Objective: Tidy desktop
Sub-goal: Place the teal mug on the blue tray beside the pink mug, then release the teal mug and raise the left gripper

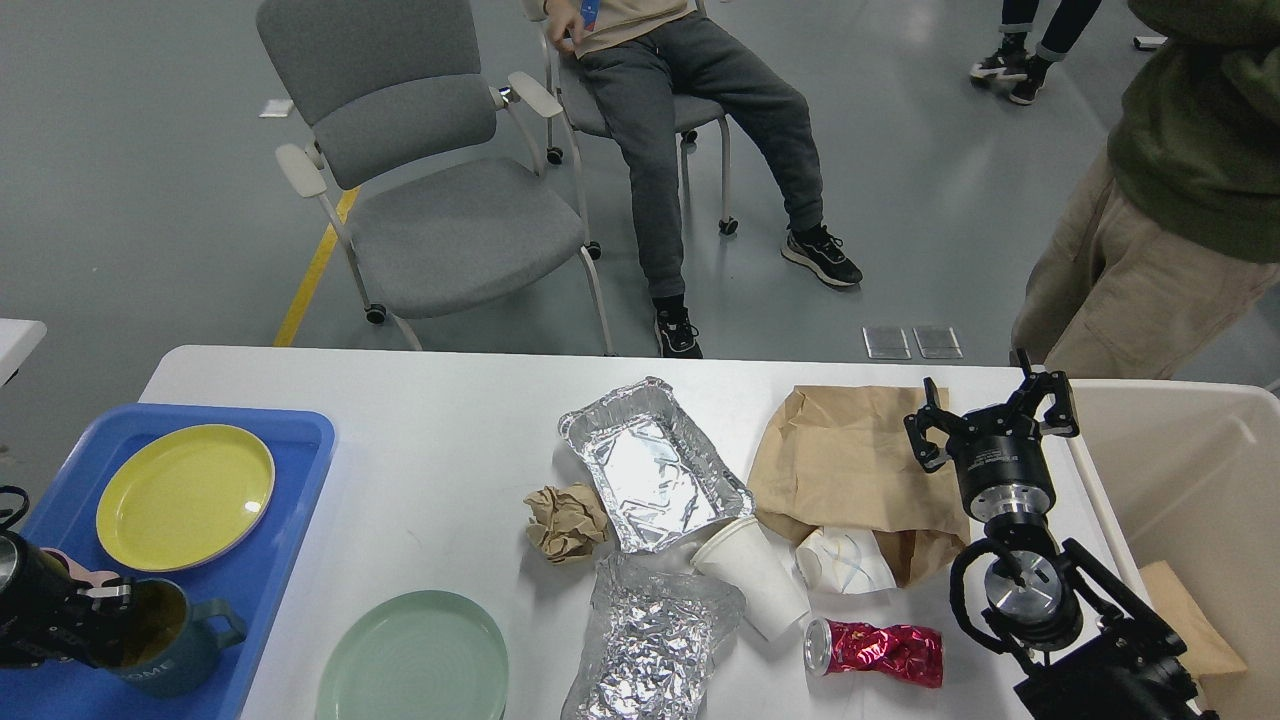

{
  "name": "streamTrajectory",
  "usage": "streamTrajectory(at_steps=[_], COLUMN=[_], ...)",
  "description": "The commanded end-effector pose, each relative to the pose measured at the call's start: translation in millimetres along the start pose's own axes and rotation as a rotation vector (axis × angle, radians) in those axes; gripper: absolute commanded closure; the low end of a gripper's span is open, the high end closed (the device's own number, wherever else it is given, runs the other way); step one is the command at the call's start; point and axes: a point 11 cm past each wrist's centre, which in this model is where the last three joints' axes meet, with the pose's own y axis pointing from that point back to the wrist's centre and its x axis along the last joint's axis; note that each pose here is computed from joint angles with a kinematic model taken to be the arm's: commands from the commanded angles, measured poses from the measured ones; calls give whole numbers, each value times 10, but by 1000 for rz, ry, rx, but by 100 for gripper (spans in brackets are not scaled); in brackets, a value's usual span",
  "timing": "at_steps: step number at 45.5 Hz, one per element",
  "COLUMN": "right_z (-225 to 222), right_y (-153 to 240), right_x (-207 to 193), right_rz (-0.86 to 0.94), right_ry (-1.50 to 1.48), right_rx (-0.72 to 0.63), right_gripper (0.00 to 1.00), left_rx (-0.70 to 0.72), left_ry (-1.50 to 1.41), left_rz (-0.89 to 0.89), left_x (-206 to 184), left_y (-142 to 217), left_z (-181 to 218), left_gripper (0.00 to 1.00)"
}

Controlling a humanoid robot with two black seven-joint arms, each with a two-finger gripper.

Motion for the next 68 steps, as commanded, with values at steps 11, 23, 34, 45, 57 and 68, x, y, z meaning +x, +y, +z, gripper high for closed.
streamTrajectory(at_steps=[11,23,34,45,57,68], right_z=[2,0,0,0,0,0], right_y=[4,0,0,-1,-1,0], right_x=[4,3,4,-1,-2,3], right_rz=[1,1,1,0,-1,1], right_ry=[0,0,2,1,-1,0], right_rx=[0,0,0,0,0,0], right_gripper=[0,0,0,0,0,0], left_rx=[-3,-13,-19,-42,-96,-141], left_ry=[0,10,24,-38,-154,-298], left_rz=[13,0,38,43,78,103], left_x=[0,4,103,149,127,-225], left_y=[-7,186,636,953,1585,2049], left_z=[4,9,118,447,1242,2094], left_gripper=[14,10,10,10,10,11])
